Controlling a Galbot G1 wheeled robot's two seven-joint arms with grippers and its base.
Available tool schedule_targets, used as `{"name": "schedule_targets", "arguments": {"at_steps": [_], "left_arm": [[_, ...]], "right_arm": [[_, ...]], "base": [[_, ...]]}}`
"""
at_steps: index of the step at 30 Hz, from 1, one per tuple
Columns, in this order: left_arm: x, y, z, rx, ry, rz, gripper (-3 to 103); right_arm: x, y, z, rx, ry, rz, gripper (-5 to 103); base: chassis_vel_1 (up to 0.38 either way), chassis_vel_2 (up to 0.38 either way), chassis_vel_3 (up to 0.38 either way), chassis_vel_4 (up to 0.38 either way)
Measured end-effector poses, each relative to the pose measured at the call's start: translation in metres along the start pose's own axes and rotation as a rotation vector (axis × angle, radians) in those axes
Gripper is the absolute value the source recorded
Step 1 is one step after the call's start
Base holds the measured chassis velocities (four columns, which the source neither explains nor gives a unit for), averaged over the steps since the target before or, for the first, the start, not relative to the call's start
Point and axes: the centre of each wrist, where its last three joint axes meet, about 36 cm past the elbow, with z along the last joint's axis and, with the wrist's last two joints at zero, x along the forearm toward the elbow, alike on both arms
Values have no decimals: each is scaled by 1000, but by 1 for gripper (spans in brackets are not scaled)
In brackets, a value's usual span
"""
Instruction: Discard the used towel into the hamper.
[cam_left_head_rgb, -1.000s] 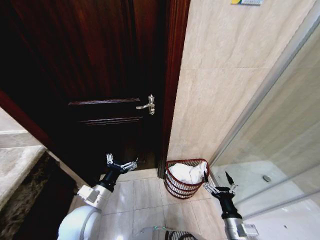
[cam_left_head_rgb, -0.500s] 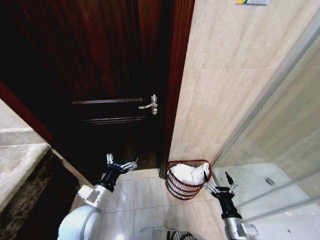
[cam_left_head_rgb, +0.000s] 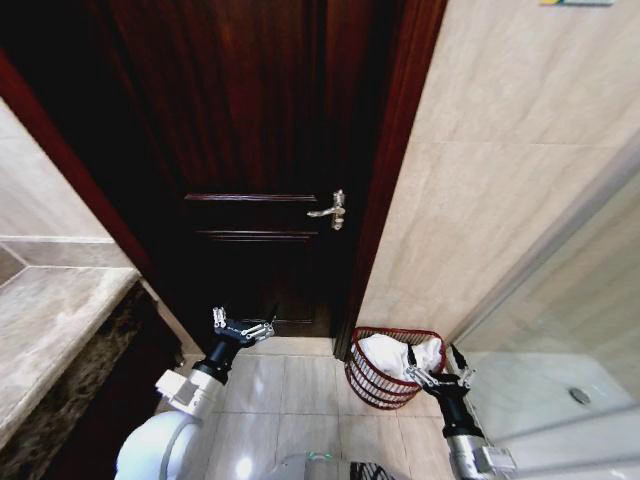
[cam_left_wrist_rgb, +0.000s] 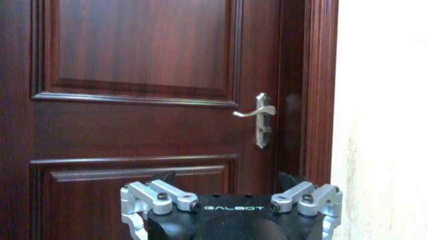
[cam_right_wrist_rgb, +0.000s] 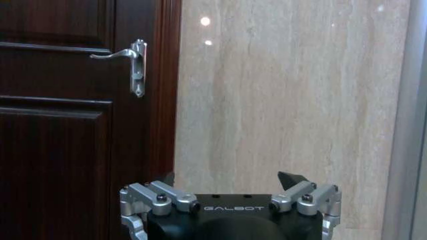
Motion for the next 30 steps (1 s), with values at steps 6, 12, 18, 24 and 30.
{"name": "schedule_targets", "arguments": {"at_steps": [6, 12, 18, 24, 30], "left_arm": [[0, 0, 0, 0, 0, 0, 100], [0, 0, 0, 0, 0, 0, 100], [0, 0, 0, 0, 0, 0, 100], [0, 0, 0, 0, 0, 0, 100], [0, 0, 0, 0, 0, 0, 100]], "right_arm": [[0, 0, 0, 0, 0, 0, 100], [0, 0, 0, 0, 0, 0, 100], [0, 0, 0, 1, 0, 0, 100], [0, 0, 0, 1, 0, 0, 100], [0, 0, 0, 0, 0, 0, 100]], "base": [[-65, -69, 76, 78], [-174, -175, 169, 177], [-205, -204, 226, 228], [-46, -63, 62, 67], [52, 55, -11, -17]]}}
